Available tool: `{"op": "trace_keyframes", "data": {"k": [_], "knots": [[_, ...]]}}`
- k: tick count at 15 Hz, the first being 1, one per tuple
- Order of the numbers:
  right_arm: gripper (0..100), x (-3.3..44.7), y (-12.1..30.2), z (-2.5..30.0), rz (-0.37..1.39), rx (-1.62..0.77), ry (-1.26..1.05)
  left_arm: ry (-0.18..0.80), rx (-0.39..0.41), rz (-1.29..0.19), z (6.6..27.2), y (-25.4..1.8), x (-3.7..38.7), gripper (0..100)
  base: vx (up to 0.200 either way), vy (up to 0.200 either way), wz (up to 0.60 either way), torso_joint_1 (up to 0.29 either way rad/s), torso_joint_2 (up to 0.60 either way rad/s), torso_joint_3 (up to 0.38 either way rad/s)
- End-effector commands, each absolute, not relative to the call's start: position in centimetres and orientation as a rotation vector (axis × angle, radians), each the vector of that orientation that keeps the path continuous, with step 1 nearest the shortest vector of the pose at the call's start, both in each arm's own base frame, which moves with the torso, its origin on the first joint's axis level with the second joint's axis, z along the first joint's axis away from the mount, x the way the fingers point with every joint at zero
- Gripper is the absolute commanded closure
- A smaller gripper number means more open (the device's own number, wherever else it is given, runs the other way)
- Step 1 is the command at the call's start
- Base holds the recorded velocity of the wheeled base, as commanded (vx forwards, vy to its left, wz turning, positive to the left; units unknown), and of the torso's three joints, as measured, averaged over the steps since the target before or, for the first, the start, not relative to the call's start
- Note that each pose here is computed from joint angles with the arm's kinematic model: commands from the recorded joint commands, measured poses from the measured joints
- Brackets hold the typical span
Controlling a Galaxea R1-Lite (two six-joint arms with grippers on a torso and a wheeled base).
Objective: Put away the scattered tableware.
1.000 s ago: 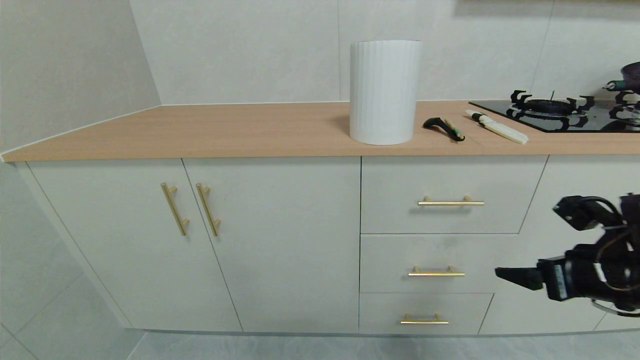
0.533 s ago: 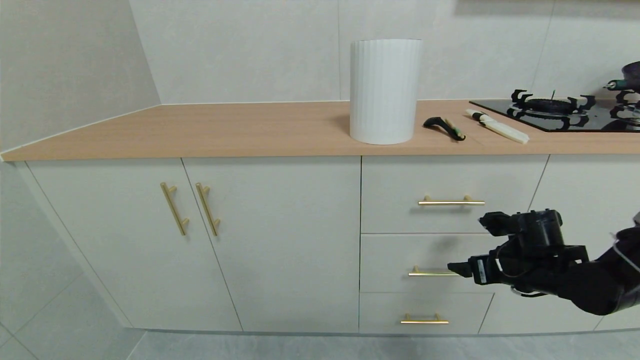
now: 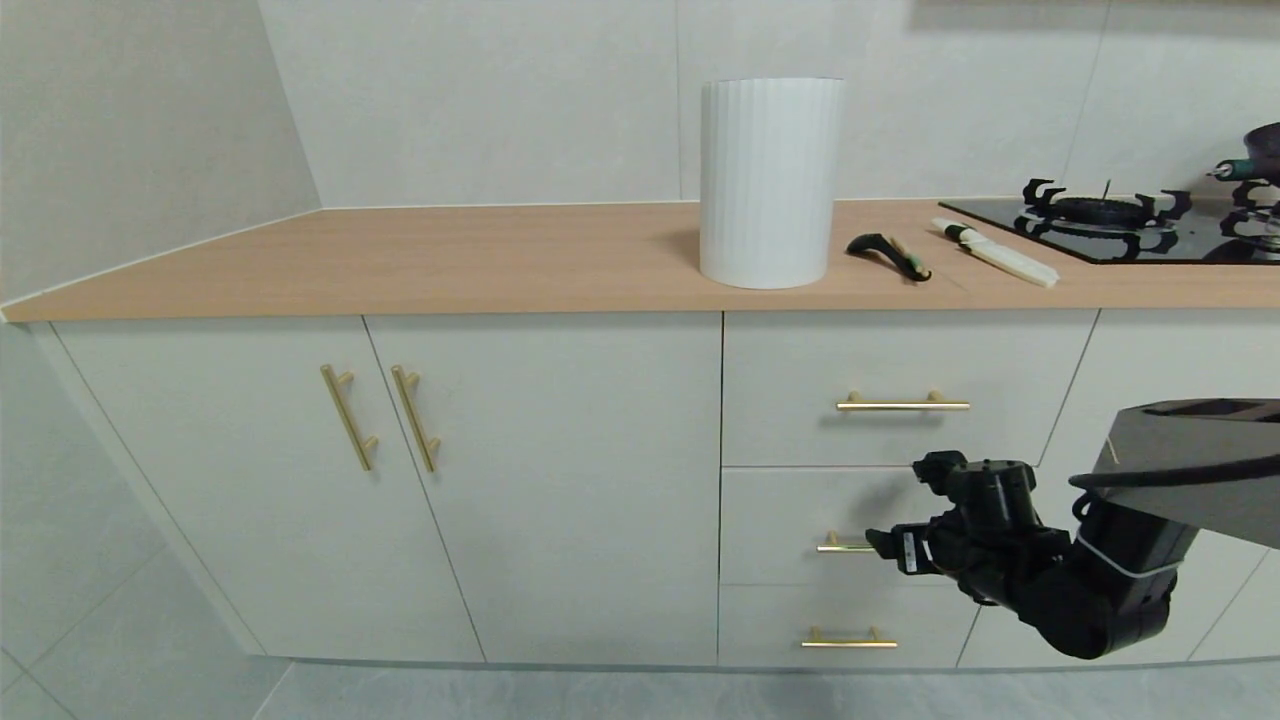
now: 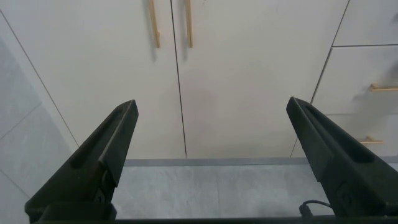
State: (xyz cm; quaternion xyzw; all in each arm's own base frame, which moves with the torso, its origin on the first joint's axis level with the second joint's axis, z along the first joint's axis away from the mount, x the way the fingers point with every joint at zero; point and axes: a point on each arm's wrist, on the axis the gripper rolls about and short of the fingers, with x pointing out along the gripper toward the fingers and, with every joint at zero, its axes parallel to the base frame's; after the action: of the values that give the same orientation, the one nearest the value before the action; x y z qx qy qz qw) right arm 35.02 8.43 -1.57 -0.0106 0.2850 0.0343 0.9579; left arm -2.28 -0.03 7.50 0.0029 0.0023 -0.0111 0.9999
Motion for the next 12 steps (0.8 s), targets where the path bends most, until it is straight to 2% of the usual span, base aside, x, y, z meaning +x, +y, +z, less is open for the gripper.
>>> {"op": "trace_keyframes", "data": {"k": [1, 4, 12], "knots": [[0, 35.6, 8.7, -3.6, 0.065, -0.026, 0.611, 0.005, 0.006, -0.023, 7.5, 0.0, -2.3, 0, 0.000, 0.000, 0.00, 0.000, 0.00, 0.000], [0, 36.7, 8.8, -4.3, 0.005, 0.000, 0.594, 0.005, 0.006, -0.023, 7.5, 0.0, -2.3, 0, 0.000, 0.000, 0.00, 0.000, 0.00, 0.000], [0, 37.6, 8.9, -6.0, -0.006, -0.002, 0.609, 0.005, 0.006, -0.023, 7.5, 0.0, -2.3, 0, 0.000, 0.000, 0.00, 0.000, 0.00, 0.000]]}}
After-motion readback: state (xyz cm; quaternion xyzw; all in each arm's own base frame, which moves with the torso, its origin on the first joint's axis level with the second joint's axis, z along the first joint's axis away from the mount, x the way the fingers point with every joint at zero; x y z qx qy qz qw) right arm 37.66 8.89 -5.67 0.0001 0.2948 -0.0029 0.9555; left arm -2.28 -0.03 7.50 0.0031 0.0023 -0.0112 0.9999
